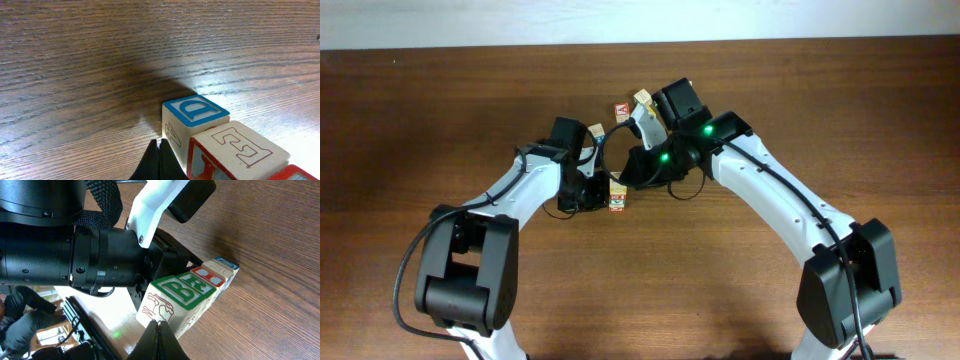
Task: Rotate 5 blocks
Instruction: 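Keep clamping and turn the row until it points front-to-back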
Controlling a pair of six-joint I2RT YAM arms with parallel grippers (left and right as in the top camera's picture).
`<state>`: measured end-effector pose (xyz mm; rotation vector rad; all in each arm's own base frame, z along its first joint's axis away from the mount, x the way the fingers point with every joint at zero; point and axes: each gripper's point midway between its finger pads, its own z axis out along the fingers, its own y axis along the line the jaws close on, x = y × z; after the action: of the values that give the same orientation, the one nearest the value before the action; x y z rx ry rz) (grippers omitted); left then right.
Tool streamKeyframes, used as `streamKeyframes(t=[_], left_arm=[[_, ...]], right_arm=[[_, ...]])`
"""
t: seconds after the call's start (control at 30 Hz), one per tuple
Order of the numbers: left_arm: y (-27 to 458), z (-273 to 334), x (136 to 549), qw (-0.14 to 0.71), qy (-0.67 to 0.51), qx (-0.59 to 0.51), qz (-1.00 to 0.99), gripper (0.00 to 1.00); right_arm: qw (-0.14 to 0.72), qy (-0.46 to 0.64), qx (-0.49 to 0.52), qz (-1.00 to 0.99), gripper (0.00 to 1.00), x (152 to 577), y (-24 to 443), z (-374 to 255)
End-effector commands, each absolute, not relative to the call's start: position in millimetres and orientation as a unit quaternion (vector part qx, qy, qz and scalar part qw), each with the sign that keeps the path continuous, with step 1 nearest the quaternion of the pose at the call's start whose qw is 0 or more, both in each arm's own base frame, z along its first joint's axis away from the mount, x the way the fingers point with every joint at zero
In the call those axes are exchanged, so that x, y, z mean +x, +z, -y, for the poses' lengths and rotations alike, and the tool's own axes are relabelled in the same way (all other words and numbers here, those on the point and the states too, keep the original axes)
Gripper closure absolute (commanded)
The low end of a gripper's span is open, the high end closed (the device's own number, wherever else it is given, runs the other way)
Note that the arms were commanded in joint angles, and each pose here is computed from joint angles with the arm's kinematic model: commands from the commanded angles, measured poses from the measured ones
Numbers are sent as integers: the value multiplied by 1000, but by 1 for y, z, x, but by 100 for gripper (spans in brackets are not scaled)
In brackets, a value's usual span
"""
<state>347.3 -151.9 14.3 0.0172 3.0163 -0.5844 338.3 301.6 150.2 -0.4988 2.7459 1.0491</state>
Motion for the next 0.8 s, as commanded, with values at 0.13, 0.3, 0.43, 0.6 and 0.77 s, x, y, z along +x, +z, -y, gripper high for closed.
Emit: streamKeyframes(t=[0.13, 0.3, 0.43, 0.6, 0.77], left_arm=[[18, 141, 355, 41, -199, -14, -979, 100], [18, 121, 361, 43, -198, -41, -979, 100], [17, 117, 362, 43, -197, -47, -978, 100], [17, 117, 362, 44, -197, -47, -978, 100], [17, 116, 362, 44, -195, -47, -979, 100]], right_arm=[[68, 316, -160, -933, 96, 337, 124, -299], [75, 310, -168, -933, 96, 337, 124, -304], [77, 309, -168, -933, 96, 337, 124, -304], [82, 311, -169, -932, 96, 339, 125, -305], [84, 313, -170, -931, 96, 340, 126, -306]])
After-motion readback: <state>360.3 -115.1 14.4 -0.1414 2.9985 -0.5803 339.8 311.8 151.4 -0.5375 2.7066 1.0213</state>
